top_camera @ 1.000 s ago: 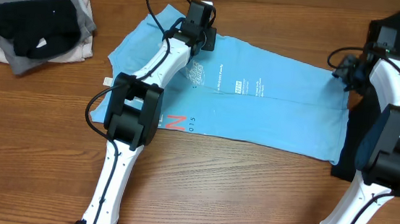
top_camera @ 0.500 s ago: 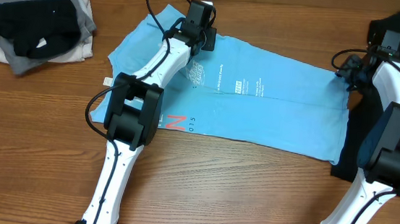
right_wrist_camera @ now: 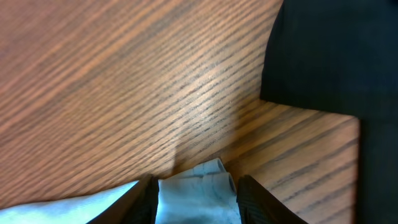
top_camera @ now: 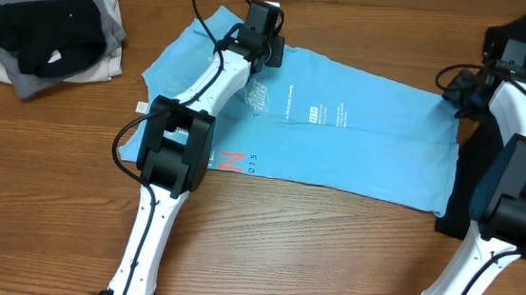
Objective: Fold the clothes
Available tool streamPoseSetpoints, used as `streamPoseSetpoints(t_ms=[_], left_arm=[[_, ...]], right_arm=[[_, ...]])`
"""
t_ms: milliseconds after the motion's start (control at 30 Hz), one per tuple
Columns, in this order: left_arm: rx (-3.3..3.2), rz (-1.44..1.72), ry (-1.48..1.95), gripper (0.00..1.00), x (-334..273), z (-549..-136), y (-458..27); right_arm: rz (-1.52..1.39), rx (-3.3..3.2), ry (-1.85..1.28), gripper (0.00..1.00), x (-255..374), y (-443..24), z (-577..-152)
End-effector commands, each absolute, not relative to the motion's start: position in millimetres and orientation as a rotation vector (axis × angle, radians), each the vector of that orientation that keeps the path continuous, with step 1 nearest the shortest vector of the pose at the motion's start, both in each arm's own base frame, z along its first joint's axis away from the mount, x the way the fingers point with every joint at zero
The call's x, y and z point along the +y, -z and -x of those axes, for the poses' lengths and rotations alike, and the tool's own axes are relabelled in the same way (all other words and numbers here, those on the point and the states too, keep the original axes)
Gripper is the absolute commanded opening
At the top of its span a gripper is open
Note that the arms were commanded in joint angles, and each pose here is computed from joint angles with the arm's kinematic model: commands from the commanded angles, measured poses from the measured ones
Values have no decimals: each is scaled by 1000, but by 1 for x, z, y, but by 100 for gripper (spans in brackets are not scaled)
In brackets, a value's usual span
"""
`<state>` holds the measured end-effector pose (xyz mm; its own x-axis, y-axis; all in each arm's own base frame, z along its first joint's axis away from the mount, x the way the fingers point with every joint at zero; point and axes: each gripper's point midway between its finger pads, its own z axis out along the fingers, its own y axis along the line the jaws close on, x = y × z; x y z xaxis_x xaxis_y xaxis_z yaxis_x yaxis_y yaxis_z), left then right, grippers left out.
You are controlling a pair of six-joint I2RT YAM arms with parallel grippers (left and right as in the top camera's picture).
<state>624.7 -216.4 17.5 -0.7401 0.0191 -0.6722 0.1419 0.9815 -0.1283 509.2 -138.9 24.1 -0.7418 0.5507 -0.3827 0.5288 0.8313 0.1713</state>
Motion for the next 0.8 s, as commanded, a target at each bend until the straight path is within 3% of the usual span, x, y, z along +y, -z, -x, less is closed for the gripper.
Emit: streamPoseSetpoints(t_ms=[0,233,367,467,533,767], left_arm=[[2402,-94,207,27,-211,-627,-12],[2401,-94,206,27,-211,-627,-12],[2400,-93,206,23,-211,-627,-12],[2386,-115,200,20,-212,-629,-18],[2375,-138,194,18,-212,-630,-27],[2304,-178,170,16,-211,-635,-83]], right_arm=[[-804,2619,-75,45,-137,-5,-509],[-792,2618,-67,45,-138,-3,-510],[-793,2617,-67,28,-138,-3,-510],[-801,2614,-62,9,-139,-3,-510],[-821,2611,-35,4,-142,-3,-509],[-830,2613,-1,4,-146,-3,-506]])
